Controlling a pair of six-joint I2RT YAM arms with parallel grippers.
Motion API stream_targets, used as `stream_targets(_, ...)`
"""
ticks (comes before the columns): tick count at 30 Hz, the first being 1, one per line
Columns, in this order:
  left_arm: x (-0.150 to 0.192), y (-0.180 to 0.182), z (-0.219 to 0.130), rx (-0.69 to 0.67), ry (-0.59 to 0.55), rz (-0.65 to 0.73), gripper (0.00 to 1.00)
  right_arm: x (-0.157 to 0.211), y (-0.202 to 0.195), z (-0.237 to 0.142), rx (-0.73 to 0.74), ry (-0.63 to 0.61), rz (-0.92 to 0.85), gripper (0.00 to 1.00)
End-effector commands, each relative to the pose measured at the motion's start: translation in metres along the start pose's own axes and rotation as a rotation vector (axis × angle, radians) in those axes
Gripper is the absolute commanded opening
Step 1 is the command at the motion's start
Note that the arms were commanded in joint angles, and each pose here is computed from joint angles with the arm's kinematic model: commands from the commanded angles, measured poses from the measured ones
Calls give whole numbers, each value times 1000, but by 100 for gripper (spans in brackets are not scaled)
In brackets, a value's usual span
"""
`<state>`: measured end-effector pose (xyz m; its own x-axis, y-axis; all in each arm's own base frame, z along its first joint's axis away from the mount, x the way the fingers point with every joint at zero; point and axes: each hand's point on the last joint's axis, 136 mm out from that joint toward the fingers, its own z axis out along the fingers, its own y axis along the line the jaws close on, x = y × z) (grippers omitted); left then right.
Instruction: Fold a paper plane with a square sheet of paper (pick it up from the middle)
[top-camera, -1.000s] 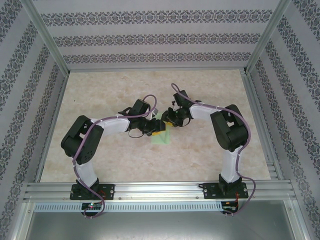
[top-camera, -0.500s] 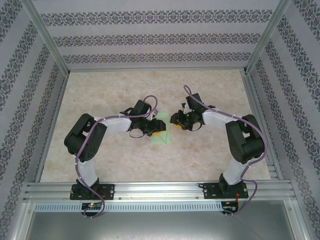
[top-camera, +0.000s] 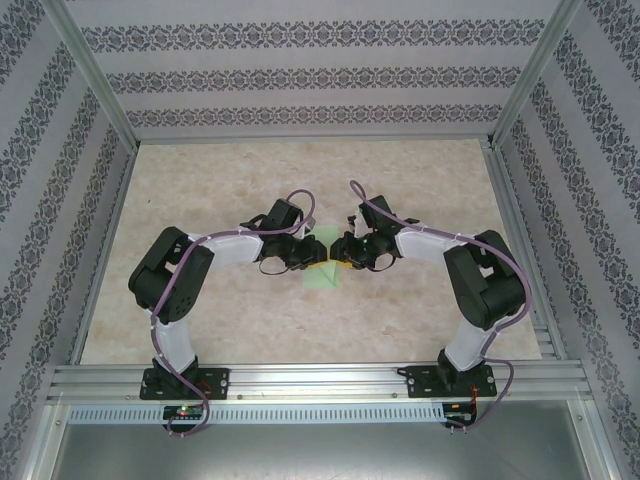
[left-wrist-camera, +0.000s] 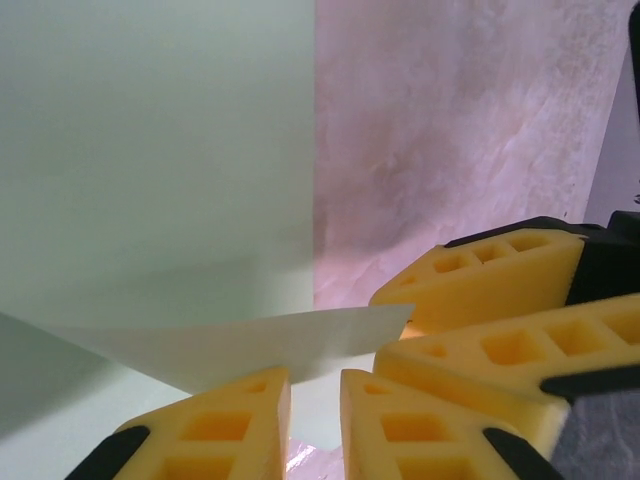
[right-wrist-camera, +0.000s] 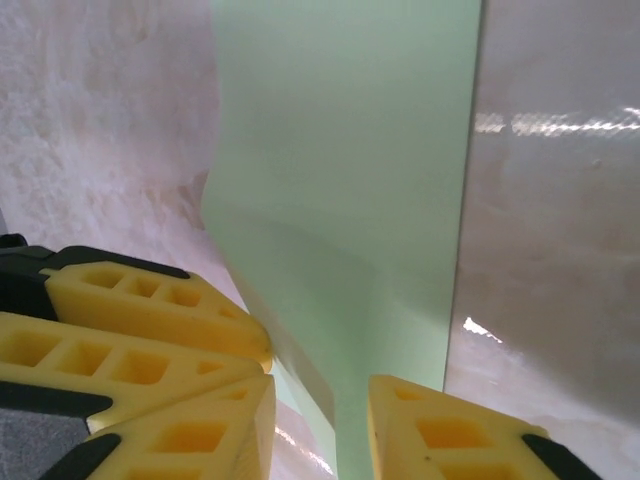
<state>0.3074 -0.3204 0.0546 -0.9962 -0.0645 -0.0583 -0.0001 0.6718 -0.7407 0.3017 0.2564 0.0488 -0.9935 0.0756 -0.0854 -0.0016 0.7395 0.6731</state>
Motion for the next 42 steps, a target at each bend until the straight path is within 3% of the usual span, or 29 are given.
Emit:
stream_targets(1, -4, -3, 5, -6, -5, 22, 20, -9, 10, 3, -30, -13, -35, 27)
stream_targets(7, -4, -5, 4, 0, -3, 23, 19, -13, 3, 5, 6, -20, -33, 10)
stream_targets(12, -5, -9, 3, 6, 0, 32, 19, -20, -5, 6, 42, -34, -36, 6)
stream_targets(42, -3, -7, 15, 15, 53, 29, 18, -28, -24, 18, 113, -8, -41, 7)
